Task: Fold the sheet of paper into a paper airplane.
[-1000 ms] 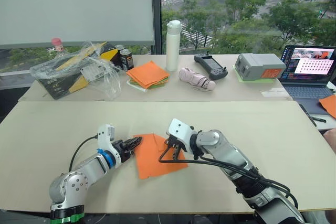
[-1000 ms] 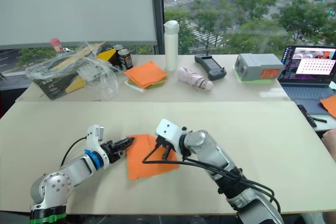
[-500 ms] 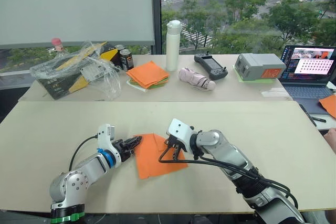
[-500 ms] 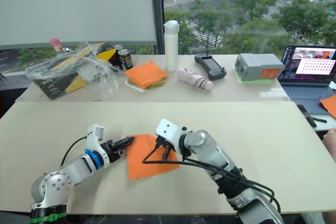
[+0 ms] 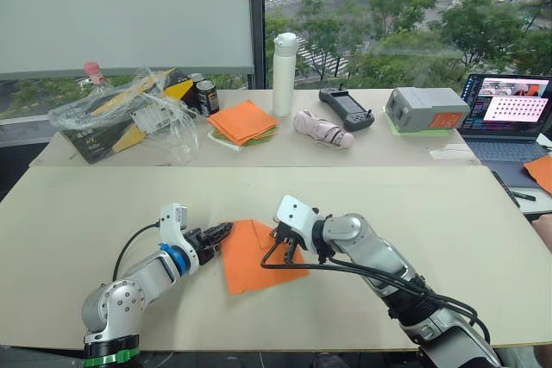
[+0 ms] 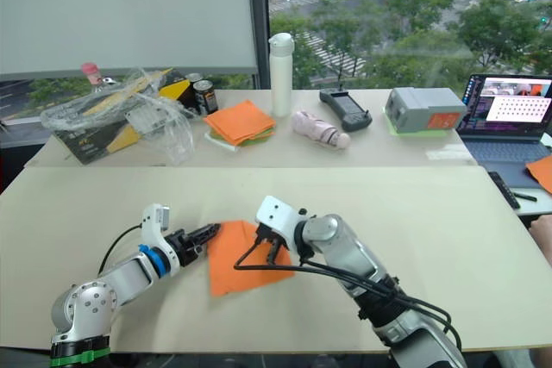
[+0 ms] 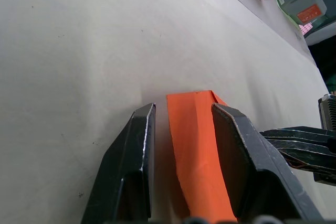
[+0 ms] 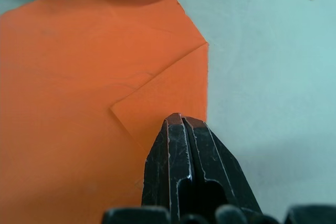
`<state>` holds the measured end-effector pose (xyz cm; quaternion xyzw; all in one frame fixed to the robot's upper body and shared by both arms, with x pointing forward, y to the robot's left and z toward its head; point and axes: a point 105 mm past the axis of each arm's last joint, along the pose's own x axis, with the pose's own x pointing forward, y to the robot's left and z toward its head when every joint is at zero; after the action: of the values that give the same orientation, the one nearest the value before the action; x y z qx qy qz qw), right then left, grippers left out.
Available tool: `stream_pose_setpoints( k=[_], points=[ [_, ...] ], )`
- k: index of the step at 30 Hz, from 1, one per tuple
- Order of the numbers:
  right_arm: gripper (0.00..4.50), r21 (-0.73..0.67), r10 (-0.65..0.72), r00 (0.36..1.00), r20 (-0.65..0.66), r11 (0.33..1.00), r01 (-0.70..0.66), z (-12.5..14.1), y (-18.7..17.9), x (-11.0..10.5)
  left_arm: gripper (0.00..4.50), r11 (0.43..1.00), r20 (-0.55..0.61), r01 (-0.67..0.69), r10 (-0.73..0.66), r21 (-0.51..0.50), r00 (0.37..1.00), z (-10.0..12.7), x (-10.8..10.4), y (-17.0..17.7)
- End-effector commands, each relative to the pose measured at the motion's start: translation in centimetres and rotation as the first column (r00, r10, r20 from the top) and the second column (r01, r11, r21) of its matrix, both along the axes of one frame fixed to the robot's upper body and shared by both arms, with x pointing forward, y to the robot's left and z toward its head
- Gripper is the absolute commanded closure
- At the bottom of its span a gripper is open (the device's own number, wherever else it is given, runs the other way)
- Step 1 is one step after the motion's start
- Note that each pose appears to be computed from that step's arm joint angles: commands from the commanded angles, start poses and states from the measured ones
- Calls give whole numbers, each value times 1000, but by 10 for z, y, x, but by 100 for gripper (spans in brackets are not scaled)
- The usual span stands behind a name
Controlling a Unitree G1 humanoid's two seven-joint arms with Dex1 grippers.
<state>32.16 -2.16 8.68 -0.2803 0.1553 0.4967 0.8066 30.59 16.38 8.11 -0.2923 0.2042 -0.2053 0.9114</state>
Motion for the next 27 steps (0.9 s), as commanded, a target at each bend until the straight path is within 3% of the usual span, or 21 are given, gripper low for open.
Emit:
stream_pose_setpoints(
  k=[1, 6, 15, 20, 24, 27],
  points=[
    [450, -67, -13, 995, -98, 998, 7, -28, -7, -9, 294, 1000, 17, -11, 11, -6, 1000, 4, 1, 3],
    [450, -68, -13, 995, -100, 998, 7, -29, -7, -10, 447, 1000, 18, -18, 18, -11, 1000, 5, 3, 3],
    [450, -66, -17, 994, -104, 998, 11, -30, -7, -11, 447, 1000, 54, 10, -10, 7, 998, 20, 4, -6],
    [450, -66, -21, 994, -107, 998, 14, -31, -6, -11, 447, 999, 112, 42, -45, 26, 993, 44, 7, -18],
    [450, -65, -20, 994, -108, 998, 13, -31, -6, -11, 447, 989, 147, 81, -98, 120, 984, 54, 7, -26],
    [450, -62, -20, 994, -110, 998, 14, -31, -4, -11, 447, 944, 145, 136, -186, 300, 972, 49, 3, -36]
  ],
)
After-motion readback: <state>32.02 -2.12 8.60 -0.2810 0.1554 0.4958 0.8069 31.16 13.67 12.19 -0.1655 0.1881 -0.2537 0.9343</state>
